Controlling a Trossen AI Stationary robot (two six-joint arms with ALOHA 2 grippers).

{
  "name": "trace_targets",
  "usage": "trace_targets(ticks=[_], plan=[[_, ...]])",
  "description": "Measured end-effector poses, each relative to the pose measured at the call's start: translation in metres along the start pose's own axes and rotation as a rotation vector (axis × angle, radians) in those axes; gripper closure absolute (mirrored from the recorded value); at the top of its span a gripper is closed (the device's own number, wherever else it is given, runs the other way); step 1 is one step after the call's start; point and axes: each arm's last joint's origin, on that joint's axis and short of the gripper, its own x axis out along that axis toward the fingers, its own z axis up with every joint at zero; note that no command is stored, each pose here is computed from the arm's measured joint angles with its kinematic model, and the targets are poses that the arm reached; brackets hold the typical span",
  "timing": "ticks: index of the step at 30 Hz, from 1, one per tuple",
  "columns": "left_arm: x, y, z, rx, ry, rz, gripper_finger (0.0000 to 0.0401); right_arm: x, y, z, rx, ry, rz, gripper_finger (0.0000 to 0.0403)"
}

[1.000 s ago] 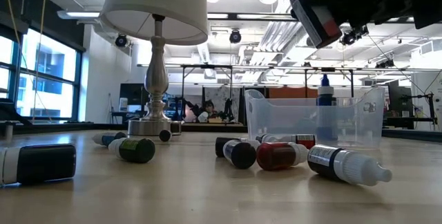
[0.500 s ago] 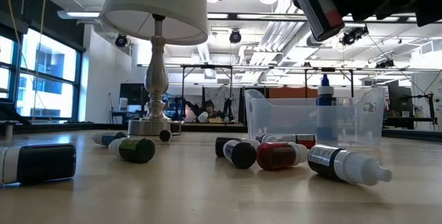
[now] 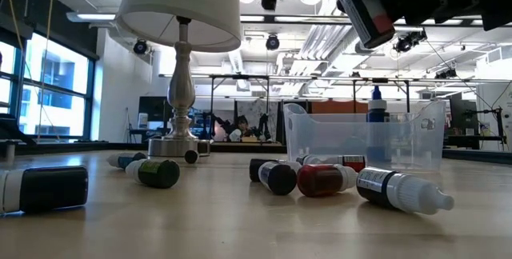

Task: Pick & Place food coloring
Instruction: Put the large pink food coloring bottle into the transparent bin

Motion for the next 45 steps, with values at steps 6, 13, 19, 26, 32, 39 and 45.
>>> trace_targets(ticks=[6, 13, 19, 26, 32, 39, 45], plan=[[0.003, 0.014, 0.0, -0.026, -0.018, 0.0, 0.0209, 0.0, 0.0, -0.001, 0.0, 0.006, -0.004, 0.0281], [0.003, 0.017, 0.001, -0.029, -0.027, -0.037, 0.0274, 0.0, -0.001, -0.001, -0.001, 0.006, -0.014, 0.0281], [0.003, 0.017, 0.0, -0.024, -0.014, -0.033, 0.0346, 0.0, -0.002, -0.001, -0.003, 0.011, -0.051, 0.0281], [0.003, 0.017, -0.001, -0.023, -0.012, -0.013, 0.0366, 0.0, -0.002, -0.002, -0.001, 0.012, -0.051, 0.0281], [0.003, 0.018, -0.002, -0.022, 0.002, 0.005, 0.0367, 0.0, -0.003, -0.002, 0.005, 0.016, -0.106, 0.028], [0.003, 0.02, -0.008, -0.018, 0.066, 0.051, 0.0368, -0.001, -0.004, -0.008, 0.022, 0.077, -0.136, 0.0235], [0.002, 0.023, -0.016, -0.002, 0.134, 0.162, 0.0368, -0.003, -0.009, -0.017, 0.007, 0.163, -0.271, 0.0178]])
